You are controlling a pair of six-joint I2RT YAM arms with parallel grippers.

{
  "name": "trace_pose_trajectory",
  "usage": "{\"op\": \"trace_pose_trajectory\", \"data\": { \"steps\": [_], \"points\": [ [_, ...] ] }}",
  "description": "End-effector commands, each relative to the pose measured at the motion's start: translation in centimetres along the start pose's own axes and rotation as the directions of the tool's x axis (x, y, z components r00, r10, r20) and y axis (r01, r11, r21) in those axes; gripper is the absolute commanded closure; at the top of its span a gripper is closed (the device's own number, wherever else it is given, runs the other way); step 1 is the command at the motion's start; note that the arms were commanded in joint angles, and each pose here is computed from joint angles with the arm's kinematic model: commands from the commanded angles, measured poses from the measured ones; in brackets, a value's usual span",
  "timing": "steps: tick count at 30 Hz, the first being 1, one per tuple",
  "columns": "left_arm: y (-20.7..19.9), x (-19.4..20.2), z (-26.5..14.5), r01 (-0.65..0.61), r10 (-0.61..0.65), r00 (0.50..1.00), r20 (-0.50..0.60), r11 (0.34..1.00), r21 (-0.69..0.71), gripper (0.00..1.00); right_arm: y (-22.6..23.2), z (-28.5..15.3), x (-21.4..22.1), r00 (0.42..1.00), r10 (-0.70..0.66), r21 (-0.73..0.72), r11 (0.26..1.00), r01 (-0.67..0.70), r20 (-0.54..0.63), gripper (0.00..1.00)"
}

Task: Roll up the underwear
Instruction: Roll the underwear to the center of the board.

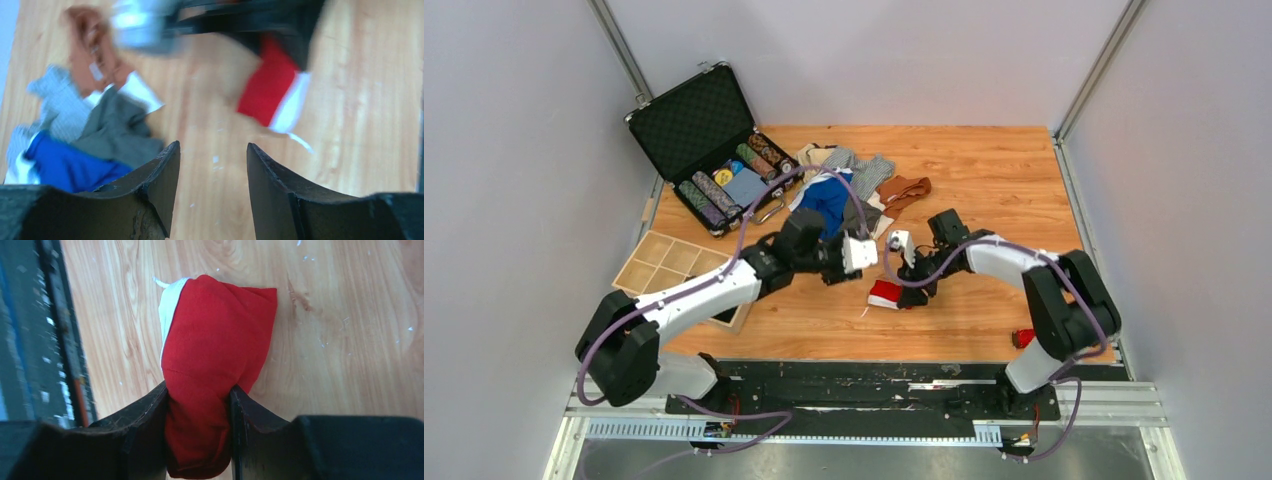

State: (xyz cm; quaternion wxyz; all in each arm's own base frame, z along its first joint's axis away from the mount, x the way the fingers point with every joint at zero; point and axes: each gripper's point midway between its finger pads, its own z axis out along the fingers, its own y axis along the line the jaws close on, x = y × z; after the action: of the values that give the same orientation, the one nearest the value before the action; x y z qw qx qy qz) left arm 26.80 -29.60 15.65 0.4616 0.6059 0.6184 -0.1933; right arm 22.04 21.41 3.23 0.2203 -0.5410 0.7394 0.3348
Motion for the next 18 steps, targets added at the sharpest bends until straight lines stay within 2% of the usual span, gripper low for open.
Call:
{"op": "trace_pose_trajectory", "data": {
  "steps": [1, 2, 6, 10, 14, 18],
  "points": [
    [-3.9, -1.2, 0.9, -0.317, 0.313, 0.946, 0.08, 0.947, 0.049, 0.42, 3.2, 0.1, 0.7, 0.923, 0.379, -0.242, 0.891, -0.383, -0.065, 0.92],
    [-5.0, -2.0, 1.3, -0.376, 0.366, 0.922, 0.122, 0.925, 0.064, 0.41, 2.7, 0.2, 0.5, 0.913, 0.401, -0.25, 0.879, -0.406, -0.072, 0.92],
    [-7.0, -1.8, 3.5, -0.406, 0.385, 0.908, 0.167, 0.907, 0.116, 0.41, 0.4, -0.2, -0.3, 0.834, 0.547, -0.3, 0.785, -0.542, -0.077, 0.92],
    [-7.3, -1.4, 6.1, -0.443, 0.424, 0.891, 0.165, 0.89, 0.106, 0.36, -1.6, -0.5, -0.4, 0.667, 0.733, -0.379, 0.585, -0.717, -0.133, 0.92],
    [-6.9, -1.2, 8.5, -0.488, 0.476, 0.868, 0.138, 0.87, 0.072, 0.35, -2.6, -0.1, 0.8, 0.52, 0.829, -0.402, 0.413, -0.817, -0.206, 0.92],
    [-6.3, -0.5, 10.0, -0.523, 0.515, 0.851, 0.105, 0.85, 0.07, 0.34, -2.6, -0.1, 1.5, 0.423, 0.877, -0.431, 0.3, -0.851, -0.226, 0.93]
  ]
}}
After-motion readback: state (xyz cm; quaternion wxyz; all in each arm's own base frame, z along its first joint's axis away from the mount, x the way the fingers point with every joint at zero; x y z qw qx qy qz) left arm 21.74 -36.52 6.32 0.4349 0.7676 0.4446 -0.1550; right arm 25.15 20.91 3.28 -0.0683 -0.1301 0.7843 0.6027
